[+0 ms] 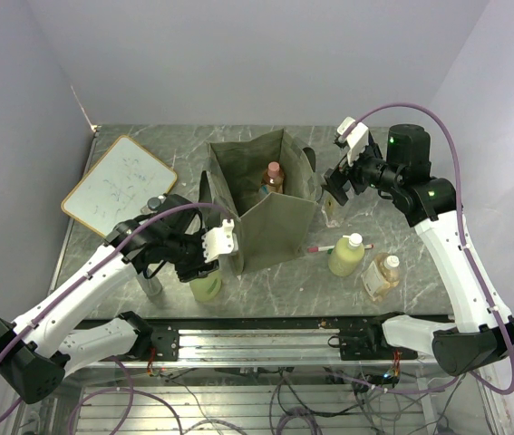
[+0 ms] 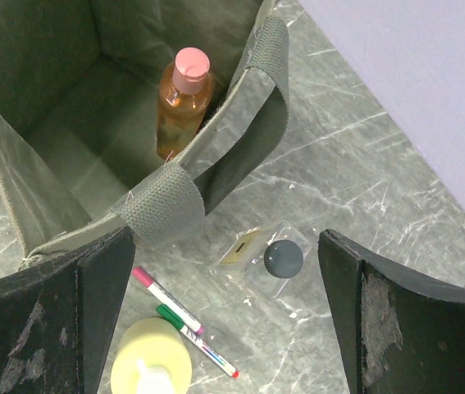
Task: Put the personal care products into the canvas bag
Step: Pick up the care product from the center of the board.
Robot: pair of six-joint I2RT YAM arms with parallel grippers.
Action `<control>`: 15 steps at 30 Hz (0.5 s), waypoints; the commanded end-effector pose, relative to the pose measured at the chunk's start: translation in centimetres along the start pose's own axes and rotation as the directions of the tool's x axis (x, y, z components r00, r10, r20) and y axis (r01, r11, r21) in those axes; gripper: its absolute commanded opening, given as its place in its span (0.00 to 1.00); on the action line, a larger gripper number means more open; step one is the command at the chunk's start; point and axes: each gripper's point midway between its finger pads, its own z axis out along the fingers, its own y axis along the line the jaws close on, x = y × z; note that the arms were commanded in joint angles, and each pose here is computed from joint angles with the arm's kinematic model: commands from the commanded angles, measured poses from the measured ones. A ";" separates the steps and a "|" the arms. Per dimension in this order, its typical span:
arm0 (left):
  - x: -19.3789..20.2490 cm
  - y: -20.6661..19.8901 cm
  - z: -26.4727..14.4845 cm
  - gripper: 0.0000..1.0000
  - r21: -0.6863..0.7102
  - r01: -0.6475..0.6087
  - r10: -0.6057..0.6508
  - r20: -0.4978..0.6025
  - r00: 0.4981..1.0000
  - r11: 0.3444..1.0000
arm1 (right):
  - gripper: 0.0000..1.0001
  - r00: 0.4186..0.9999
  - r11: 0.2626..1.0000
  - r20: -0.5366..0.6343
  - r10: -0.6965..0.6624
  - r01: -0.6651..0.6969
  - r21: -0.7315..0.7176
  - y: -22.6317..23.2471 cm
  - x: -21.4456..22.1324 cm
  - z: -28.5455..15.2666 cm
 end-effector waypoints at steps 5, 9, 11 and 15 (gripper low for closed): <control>-1.2 -0.1 -0.3 0.49 -0.004 -0.023 0.023 0.056 0.998 1.000 | 0.94 1.000 1.000 0.009 -0.012 0.012 0.008 -0.4 -0.4 0.1; -1.2 0.0 -0.3 0.58 -0.011 -0.028 0.029 0.056 0.998 1.000 | 0.94 1.000 1.000 0.007 -0.012 0.012 0.005 -0.5 -0.4 0.1; -1.1 0.0 -0.3 0.62 -0.008 -0.028 0.029 0.055 0.998 1.000 | 0.94 1.000 1.000 0.006 -0.012 0.012 0.007 -0.5 -0.3 0.1; -1.0 -0.2 -0.2 0.64 -0.001 -0.028 0.028 0.054 0.998 1.000 | 0.94 1.000 1.000 0.006 -0.011 0.011 0.003 -0.4 -0.3 0.3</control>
